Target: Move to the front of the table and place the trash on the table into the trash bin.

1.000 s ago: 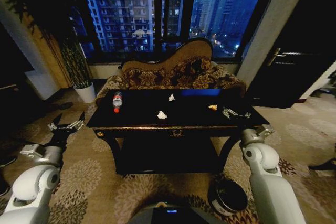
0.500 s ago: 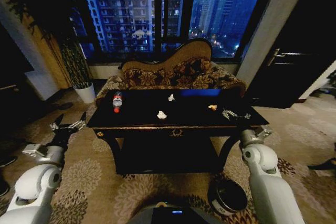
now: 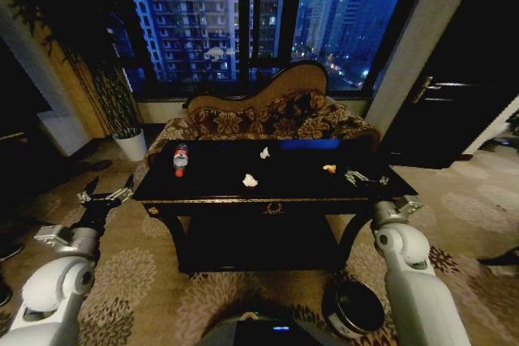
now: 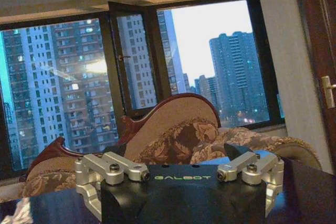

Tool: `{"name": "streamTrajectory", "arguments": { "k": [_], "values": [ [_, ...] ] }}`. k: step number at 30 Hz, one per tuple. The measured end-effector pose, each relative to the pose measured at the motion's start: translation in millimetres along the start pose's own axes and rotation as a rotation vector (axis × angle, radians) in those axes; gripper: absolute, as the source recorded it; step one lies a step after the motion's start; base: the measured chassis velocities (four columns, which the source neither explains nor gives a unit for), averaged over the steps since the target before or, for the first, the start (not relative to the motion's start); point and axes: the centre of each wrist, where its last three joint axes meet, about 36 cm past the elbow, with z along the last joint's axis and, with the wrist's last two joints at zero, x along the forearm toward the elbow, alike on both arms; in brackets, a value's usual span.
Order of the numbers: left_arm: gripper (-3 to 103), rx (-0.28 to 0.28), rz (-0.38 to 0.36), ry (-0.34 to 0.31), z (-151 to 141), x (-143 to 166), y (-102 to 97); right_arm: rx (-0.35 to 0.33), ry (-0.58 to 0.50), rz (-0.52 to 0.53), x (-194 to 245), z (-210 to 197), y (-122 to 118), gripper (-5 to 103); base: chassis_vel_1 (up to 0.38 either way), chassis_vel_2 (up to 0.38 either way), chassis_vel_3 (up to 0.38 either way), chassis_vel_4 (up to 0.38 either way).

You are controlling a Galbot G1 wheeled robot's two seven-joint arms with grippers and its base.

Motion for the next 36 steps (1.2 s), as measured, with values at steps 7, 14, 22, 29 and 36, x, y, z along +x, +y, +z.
{"name": "streamTrajectory", "arguments": {
  "k": [7,14,22,29,36],
  "values": [
    [100,0.006,-0.003,-0.002,0.3,1.6,-1.3,-0.006,-0.003,-0.024,2.2,-4.8,6.7,100,-0.08,0.072,0.058,-0.083],
    [100,0.002,-0.016,-0.007,-3.8,3.4,2.8,0.025,0.07,-0.073,-17.9,-6.7,16.7,100,0.0,0.0,0.0,0.0],
    [100,-0.002,-0.023,-0.002,-3.7,4.2,6.7,0.101,0.162,-0.054,-44.7,0.6,0.2,100,0.0,0.0,0.0,0.0],
    [100,0.006,-0.022,0.002,-1.3,5.3,4.1,0.175,0.227,-0.008,-60.2,-8.2,-21.7,100,0.0,0.0,0.0,0.0],
    [100,0.015,-0.014,0.006,0.5,5.0,-0.2,0.203,0.309,0.0,-66.6,-11.0,-23.8,100,0.0,0.0,0.0,0.0]
  ]
}}
